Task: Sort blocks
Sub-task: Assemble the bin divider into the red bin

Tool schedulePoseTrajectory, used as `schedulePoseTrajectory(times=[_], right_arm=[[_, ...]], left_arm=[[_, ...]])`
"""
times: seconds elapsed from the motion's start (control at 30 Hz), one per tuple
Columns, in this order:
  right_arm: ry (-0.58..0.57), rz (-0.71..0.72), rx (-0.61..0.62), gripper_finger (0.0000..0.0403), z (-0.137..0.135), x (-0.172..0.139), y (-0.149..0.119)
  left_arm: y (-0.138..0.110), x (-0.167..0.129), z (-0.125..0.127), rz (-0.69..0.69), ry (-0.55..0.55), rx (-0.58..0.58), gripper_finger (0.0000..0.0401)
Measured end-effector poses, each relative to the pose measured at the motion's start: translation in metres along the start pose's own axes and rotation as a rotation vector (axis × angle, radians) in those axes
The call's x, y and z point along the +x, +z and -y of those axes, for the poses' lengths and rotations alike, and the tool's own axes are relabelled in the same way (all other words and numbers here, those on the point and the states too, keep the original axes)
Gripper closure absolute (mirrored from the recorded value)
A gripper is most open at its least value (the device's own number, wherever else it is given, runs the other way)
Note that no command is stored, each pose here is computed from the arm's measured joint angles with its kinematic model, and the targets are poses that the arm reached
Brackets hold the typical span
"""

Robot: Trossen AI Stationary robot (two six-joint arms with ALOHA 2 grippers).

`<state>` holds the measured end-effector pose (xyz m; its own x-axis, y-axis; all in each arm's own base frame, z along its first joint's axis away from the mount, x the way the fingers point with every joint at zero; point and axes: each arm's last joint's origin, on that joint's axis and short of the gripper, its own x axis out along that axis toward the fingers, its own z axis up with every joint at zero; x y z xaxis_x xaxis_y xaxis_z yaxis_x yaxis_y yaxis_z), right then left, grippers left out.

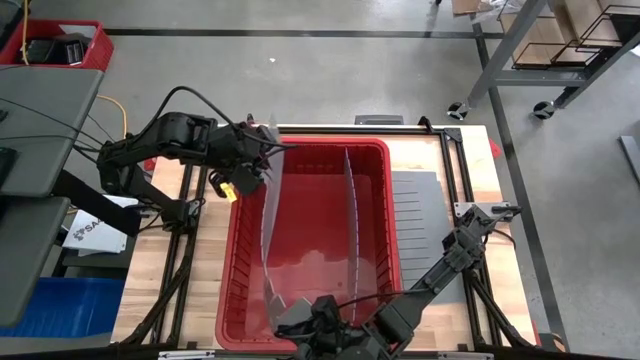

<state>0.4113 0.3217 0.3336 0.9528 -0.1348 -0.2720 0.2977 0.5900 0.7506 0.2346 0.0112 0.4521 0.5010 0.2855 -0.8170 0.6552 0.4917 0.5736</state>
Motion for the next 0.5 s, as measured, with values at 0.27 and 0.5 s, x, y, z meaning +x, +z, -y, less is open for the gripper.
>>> schedulePoseTrajectory(times=[0.27,0.5], right_arm=[[-0.002,0.005,-0.003,0.0403,0.0002,0.0004,0.0005],[-0.001,0.01,-0.012,0.0403,-0.0001,0.0005,0.0011]], left_arm=[[-0.0039,0.0011,-0.0003,-0.013,-0.016,-0.01,0.0401],[-0.0086,0.0031,-0.0045,-0.007,-0.01,-0.031,0.0401]])
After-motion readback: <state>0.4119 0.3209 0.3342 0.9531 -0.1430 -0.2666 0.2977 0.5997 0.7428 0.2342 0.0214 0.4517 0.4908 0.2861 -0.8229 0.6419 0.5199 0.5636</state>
